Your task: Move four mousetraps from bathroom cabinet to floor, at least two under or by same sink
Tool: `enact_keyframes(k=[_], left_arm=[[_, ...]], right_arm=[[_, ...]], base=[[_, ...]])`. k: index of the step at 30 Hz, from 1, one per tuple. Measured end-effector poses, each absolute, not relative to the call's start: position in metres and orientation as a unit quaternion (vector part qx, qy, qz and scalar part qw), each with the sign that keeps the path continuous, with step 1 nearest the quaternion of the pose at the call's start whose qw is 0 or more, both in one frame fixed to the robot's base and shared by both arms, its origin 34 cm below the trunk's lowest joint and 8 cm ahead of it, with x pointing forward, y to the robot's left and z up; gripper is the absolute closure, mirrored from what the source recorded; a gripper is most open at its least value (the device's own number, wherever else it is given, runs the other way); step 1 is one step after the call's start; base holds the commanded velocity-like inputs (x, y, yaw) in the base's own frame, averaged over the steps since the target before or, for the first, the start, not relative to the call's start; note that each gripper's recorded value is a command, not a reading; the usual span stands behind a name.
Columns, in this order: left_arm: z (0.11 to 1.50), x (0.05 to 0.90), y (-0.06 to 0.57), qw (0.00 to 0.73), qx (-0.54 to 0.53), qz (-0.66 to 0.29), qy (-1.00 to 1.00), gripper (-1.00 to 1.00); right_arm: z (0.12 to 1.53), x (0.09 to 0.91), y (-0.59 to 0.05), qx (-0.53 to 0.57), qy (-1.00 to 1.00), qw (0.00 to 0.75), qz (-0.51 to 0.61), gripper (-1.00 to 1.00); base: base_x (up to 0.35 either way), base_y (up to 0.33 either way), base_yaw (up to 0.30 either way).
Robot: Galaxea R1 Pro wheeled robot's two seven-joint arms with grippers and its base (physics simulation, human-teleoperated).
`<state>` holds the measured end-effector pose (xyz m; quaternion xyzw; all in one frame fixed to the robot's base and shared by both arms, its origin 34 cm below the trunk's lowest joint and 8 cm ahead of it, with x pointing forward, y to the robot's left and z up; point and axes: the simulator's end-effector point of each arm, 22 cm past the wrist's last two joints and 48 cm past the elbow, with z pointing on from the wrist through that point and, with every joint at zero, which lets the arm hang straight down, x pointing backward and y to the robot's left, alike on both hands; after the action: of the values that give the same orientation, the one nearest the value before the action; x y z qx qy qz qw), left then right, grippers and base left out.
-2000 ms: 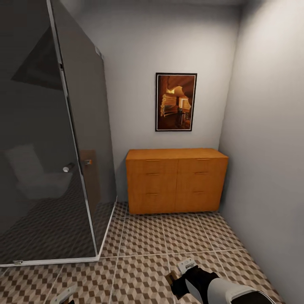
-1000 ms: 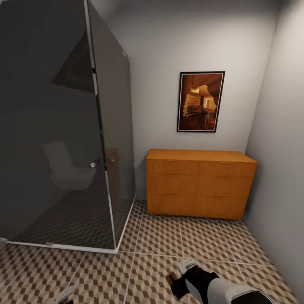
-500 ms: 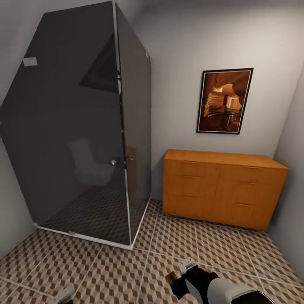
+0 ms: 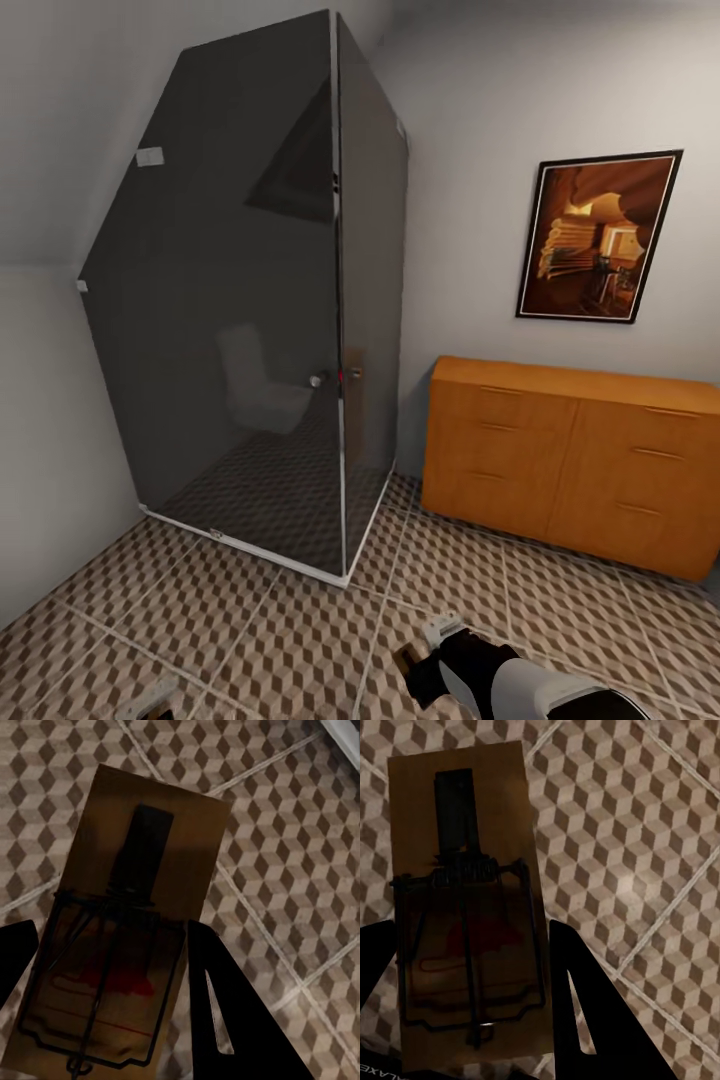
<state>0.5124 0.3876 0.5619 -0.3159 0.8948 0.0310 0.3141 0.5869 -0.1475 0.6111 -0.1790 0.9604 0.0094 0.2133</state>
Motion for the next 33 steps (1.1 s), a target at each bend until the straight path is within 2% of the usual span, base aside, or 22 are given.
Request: enact_keyframes(k=[33], left_arm=[[0.5618, 0.5122, 0.3872, 0.314, -0.315, 0.031, 0.895, 1.00]], right_arm=[[0.6109, 0.5869, -0.1486, -0.178, 0.961, 0.213, 0.009, 1.00]], base=[[0.000, 0.000, 0.283]])
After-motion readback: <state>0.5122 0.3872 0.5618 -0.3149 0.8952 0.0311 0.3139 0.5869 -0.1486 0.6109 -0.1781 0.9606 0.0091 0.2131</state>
